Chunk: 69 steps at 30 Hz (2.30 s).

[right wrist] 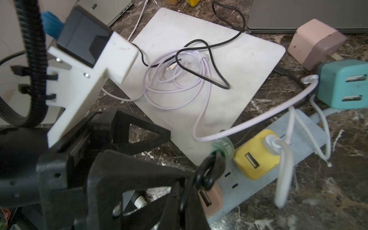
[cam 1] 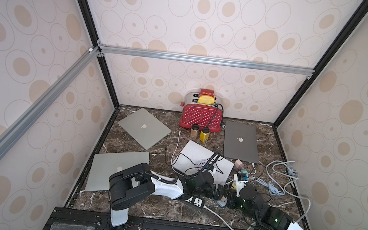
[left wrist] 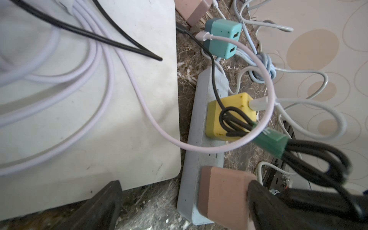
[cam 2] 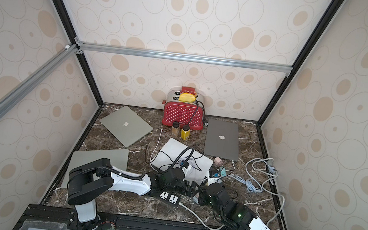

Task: Unplug the laptop charger
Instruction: Remove the charging cable from the plug, then place the charging cable at the center of the board, then move the laptop to the center of the board.

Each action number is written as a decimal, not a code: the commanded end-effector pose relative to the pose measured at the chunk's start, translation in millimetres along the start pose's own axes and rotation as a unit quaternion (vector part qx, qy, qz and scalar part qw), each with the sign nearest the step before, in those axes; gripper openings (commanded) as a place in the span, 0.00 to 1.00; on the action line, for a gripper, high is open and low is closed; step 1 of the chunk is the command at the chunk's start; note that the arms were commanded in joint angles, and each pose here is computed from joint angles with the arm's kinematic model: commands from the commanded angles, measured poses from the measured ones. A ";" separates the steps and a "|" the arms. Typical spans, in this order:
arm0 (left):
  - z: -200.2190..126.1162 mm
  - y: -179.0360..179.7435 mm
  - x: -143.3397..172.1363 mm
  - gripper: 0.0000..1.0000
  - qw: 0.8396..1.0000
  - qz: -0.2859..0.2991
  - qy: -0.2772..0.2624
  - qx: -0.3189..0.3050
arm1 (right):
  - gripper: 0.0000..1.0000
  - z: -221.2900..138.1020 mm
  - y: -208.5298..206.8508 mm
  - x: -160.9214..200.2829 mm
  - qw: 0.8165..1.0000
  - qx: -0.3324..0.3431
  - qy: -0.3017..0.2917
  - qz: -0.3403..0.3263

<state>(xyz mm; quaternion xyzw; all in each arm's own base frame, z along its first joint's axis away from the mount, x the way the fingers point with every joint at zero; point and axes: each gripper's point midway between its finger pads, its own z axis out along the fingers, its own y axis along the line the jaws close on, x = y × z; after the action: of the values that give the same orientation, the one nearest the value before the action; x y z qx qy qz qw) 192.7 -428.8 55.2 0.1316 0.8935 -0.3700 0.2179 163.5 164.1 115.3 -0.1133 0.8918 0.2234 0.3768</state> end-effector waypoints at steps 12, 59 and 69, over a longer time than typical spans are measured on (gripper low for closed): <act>-0.8 78.8 105.2 0.99 0.976 0.024 0.174 -0.129 | 0.00 -24.3 38.9 -67.5 0.987 -0.075 -0.137 -0.046; -59.4 47.4 -28.1 0.99 0.989 0.041 0.137 -0.044 | 0.26 15.2 -147.2 -156.3 0.973 0.167 0.120 0.103; -80.3 77.4 -38.0 0.99 0.991 0.007 0.121 -0.056 | 0.57 13.8 -131.0 -154.8 0.976 0.128 0.137 0.109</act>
<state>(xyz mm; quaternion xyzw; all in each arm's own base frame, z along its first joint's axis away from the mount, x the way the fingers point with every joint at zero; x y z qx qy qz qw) 231.2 -329.9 65.6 0.1633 0.9349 -0.2952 0.1107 331.4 54.0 160.5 0.0157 0.9664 0.1088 0.2322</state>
